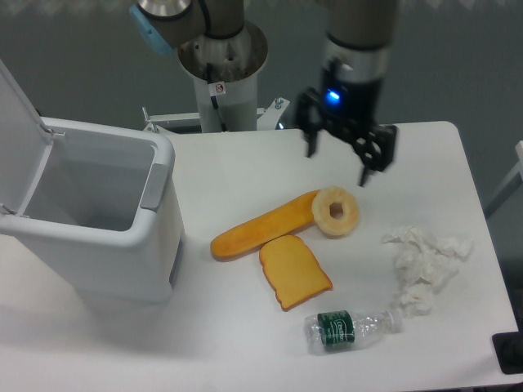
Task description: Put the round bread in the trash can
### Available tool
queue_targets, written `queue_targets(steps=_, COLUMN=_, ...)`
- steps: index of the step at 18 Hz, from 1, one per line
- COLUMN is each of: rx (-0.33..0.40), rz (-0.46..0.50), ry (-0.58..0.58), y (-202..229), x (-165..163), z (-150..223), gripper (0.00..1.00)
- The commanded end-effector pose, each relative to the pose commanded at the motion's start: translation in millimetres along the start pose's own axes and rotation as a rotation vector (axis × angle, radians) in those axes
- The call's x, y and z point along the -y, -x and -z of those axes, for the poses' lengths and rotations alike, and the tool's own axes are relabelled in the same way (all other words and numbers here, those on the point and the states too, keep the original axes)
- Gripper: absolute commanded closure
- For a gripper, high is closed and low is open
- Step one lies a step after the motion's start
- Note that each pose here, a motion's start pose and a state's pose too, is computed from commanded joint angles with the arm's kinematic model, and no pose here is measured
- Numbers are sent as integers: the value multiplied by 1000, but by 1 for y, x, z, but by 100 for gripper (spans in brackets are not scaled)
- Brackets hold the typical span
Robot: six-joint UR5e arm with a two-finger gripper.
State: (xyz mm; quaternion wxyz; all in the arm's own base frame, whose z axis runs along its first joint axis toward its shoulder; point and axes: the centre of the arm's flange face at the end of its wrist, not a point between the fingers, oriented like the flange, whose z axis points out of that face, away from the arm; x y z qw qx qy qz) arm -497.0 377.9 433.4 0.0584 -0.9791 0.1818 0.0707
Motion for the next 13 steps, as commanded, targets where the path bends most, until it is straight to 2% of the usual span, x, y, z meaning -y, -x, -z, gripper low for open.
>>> queue_targets(steps=6, rx=21, rz=3, ry=34, y=39, x=-19, z=-75, gripper=0)
queue_targets(steps=8, rx=11, rz=-7, ry=37, y=48, x=-29, z=-92, gripper=0)
queue_targets(steps=13, rx=2, rz=-27, ry=39, y=64, x=-32, z=-110, gripper=0)
